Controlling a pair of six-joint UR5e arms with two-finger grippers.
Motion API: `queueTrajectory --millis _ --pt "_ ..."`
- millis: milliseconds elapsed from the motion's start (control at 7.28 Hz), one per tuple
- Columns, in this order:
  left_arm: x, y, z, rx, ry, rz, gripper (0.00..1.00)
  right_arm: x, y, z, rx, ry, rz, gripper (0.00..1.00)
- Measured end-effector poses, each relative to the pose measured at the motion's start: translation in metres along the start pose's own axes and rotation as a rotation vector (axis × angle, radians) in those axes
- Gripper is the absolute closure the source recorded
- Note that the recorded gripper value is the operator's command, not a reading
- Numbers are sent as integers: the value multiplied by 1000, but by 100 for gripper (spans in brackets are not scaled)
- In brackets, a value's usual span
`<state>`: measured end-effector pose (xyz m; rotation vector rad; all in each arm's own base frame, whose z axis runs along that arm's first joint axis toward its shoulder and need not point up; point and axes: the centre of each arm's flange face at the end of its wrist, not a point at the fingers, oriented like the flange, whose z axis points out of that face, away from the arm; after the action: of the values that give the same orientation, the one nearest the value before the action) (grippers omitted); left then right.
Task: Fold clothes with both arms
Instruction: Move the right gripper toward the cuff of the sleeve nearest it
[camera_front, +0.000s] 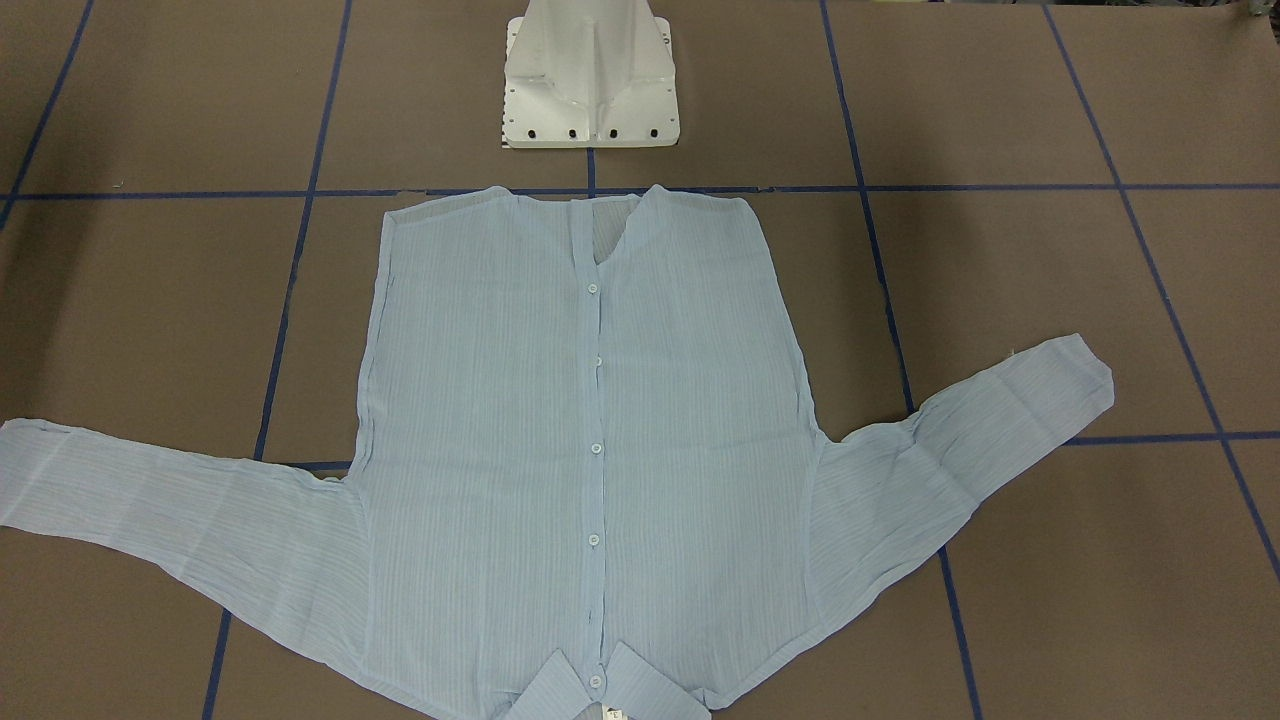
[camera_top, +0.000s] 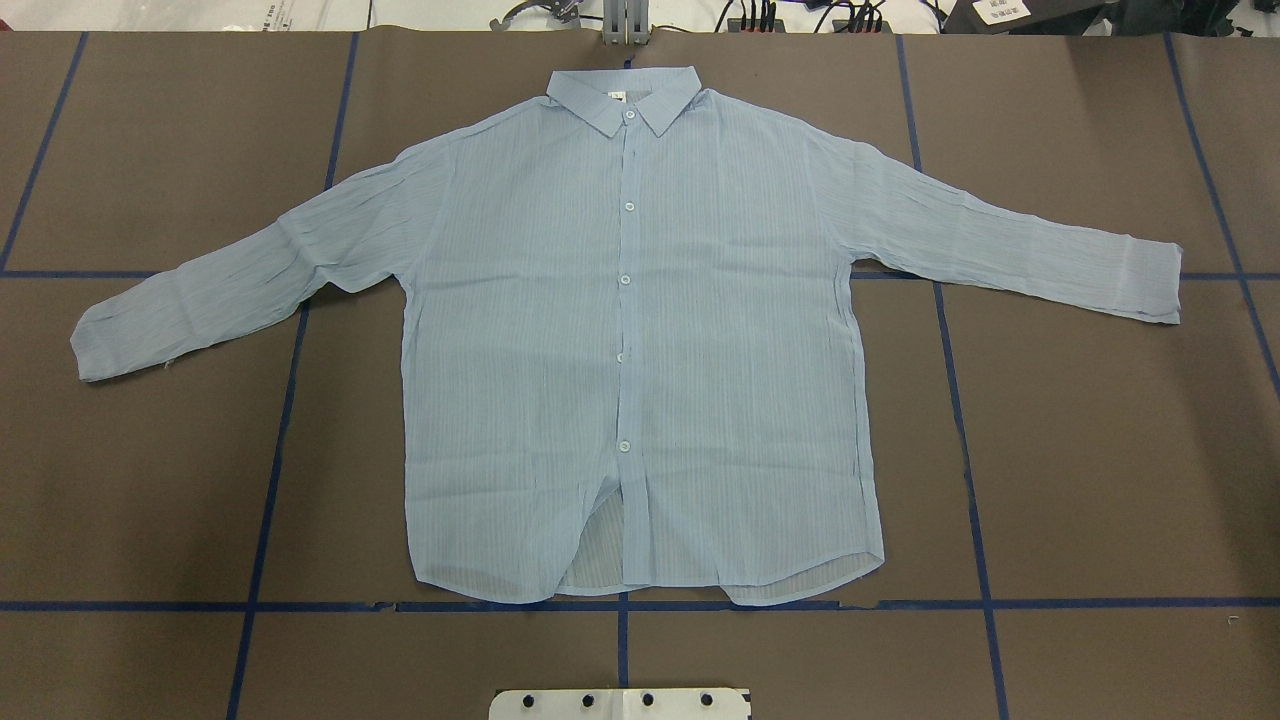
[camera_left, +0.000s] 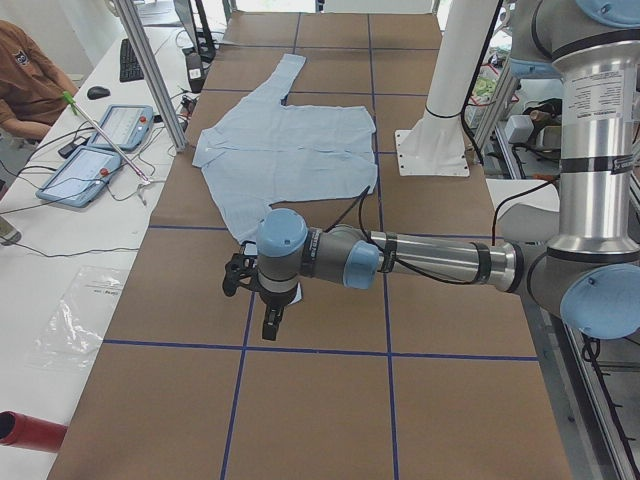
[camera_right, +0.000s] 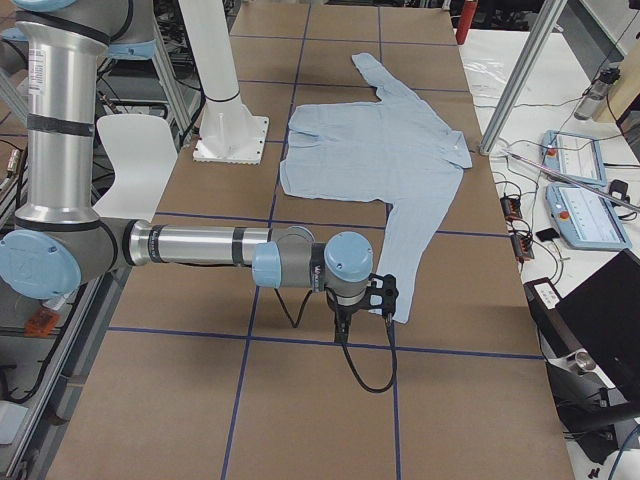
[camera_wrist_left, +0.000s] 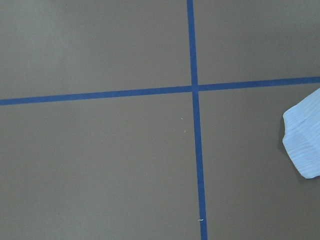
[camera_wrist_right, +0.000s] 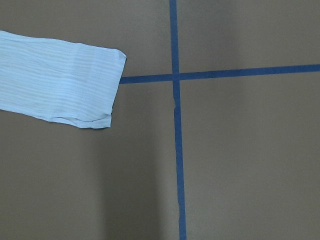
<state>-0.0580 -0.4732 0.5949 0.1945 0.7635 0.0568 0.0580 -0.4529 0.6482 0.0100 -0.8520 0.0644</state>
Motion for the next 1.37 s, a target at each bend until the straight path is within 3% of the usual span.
queueTrajectory --millis 412,687,961,1373 --pt "10 -14 -3 64 39 64 0 9 -41 28 42 -23 -42 0" --pt "23 -24 -10 103 95 89 0 -4 -68 67 79 -32 -131 0" --pt "28 -34 -14 121 108 100 0 -25 -89 101 130 -14 -196 0" --pt "24 -35 -12 122 97 101 0 -72 -93 148 97 3 -230 0"
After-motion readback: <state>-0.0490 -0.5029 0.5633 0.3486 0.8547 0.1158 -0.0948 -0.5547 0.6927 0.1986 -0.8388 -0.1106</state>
